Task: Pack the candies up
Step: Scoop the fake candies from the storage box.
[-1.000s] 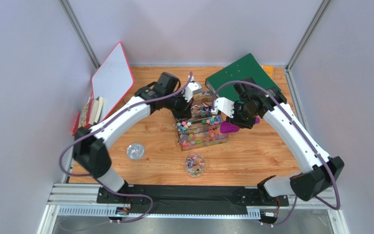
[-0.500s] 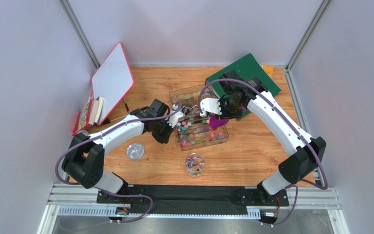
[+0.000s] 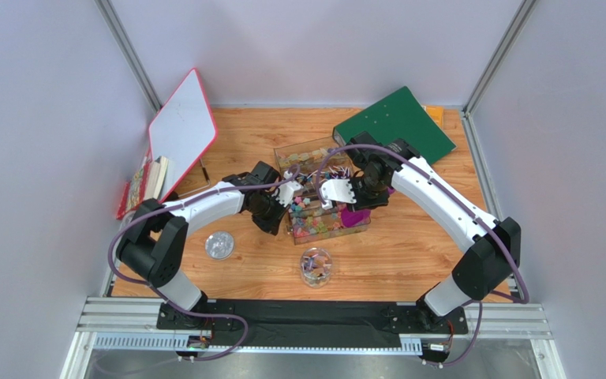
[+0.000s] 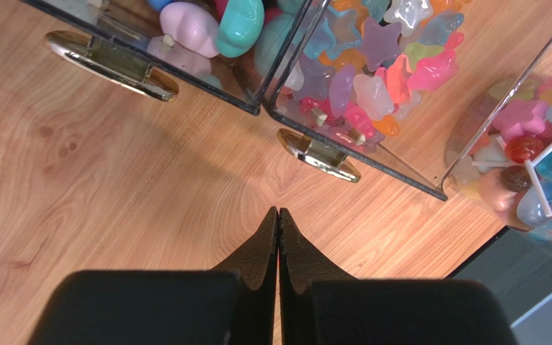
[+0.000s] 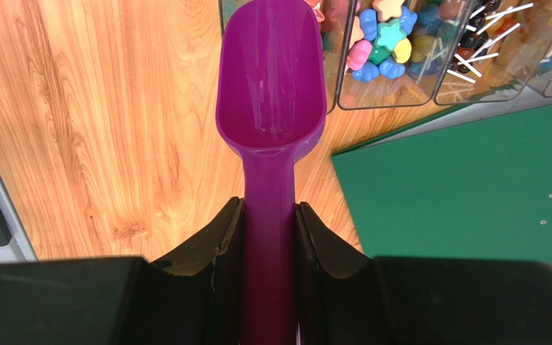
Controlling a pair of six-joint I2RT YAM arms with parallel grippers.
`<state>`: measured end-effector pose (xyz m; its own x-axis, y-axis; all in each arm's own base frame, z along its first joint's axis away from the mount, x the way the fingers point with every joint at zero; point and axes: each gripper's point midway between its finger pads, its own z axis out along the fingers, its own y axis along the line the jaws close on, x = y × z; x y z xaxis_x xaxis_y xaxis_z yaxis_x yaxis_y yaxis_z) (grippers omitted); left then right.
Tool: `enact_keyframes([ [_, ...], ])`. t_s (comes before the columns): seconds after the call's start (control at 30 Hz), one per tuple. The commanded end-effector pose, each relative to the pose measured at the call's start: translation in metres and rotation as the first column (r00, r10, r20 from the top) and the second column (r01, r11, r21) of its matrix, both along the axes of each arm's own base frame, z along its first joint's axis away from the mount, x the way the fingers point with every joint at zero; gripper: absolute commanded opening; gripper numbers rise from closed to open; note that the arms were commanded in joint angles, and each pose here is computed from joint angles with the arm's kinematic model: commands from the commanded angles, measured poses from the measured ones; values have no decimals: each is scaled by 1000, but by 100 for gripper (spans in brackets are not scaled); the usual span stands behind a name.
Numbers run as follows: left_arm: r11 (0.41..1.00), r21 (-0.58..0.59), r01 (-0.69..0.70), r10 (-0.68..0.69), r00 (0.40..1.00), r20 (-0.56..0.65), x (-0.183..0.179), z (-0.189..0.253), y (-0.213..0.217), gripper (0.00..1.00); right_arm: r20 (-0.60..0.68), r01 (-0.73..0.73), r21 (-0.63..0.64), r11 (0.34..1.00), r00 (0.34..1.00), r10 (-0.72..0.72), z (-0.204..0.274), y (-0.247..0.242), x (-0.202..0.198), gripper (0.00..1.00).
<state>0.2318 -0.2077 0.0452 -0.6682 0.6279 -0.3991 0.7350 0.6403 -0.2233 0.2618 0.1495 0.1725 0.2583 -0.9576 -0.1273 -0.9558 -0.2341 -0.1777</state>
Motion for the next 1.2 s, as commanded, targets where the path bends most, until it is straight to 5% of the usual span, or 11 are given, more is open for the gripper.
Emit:
enact_keyframes([
  [0.0,997,-82,-13,12,1000,-10,10,11,-20,0,-256,-1,-186,983,966,-47,0,-35,-54,0],
  [0.9,992,-110,-67,60,996,-63,20,2,-23,0,-352,-250,-256,934,924,151,-43,-9,-24,0],
  [1.17,991,-118,-64,51,992,-115,17,-5,-28,0,-353,-183,-241,953,931,90,-60,23,-12,0],
])
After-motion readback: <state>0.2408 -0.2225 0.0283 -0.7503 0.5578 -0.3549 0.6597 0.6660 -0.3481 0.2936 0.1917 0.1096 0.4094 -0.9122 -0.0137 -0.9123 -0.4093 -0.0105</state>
